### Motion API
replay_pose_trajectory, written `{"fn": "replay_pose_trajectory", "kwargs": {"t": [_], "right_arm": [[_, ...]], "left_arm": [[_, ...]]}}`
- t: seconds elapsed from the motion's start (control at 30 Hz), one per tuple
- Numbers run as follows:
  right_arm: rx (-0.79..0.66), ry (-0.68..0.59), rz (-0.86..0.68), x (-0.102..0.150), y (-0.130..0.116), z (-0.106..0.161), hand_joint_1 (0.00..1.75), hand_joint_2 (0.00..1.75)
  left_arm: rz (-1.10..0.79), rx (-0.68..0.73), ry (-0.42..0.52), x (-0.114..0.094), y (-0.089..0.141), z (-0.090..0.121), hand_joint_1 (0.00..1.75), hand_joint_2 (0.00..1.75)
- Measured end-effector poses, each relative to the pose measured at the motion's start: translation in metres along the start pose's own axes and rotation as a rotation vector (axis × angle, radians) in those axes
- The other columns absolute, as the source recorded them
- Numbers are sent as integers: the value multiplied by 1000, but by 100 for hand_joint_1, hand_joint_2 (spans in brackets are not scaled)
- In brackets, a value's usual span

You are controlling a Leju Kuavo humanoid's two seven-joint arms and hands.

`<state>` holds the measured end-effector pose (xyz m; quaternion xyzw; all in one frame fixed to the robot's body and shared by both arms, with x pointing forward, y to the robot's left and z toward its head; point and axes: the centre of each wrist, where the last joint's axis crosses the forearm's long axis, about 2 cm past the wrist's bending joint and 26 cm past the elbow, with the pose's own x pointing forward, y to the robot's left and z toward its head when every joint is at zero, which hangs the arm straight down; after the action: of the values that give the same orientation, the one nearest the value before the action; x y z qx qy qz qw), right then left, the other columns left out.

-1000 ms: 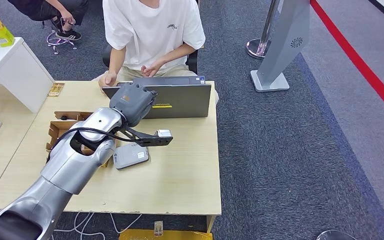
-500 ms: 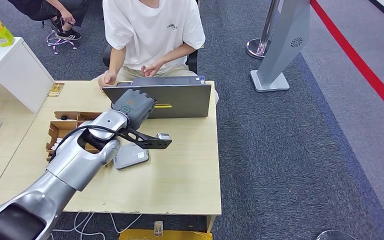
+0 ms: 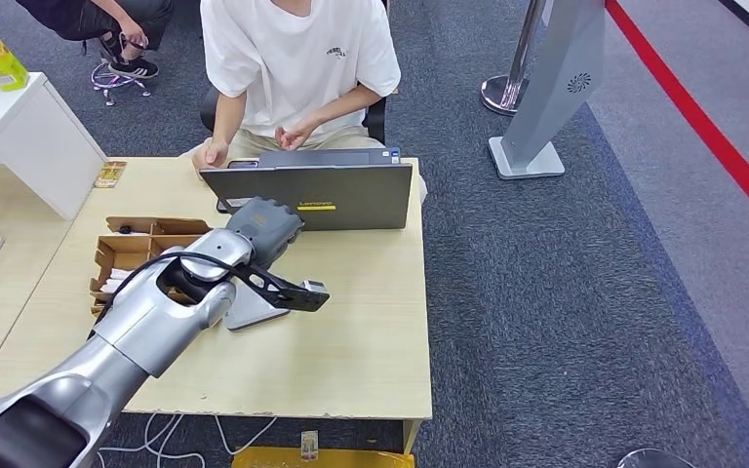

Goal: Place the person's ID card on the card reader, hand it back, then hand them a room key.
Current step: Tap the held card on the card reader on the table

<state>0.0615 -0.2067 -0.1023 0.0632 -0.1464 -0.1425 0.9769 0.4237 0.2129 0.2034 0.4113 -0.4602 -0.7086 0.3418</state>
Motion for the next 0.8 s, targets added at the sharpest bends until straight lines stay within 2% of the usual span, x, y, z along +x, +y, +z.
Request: {"fn": "replay_pose_trajectory", "kwargs": {"t": [0.17, 0.33, 0.6, 0.8], "right_arm": [[-2, -1, -3, 0, 0, 0, 0, 175], [-7, -3, -17, -1, -1, 0, 0, 175], [-15, -2, -32, -1, -3, 0, 0, 175], [-19, -2, -42, -1, -4, 0, 0, 175]], "left_arm": [[18, -14, 0, -4, -7, 3, 175, 175], [49, -49, -9, -13, -32, 15, 175, 175], [84, -100, -36, -17, -98, 65, 175, 175], [105, -134, -43, -15, -128, 94, 175, 175]]}}
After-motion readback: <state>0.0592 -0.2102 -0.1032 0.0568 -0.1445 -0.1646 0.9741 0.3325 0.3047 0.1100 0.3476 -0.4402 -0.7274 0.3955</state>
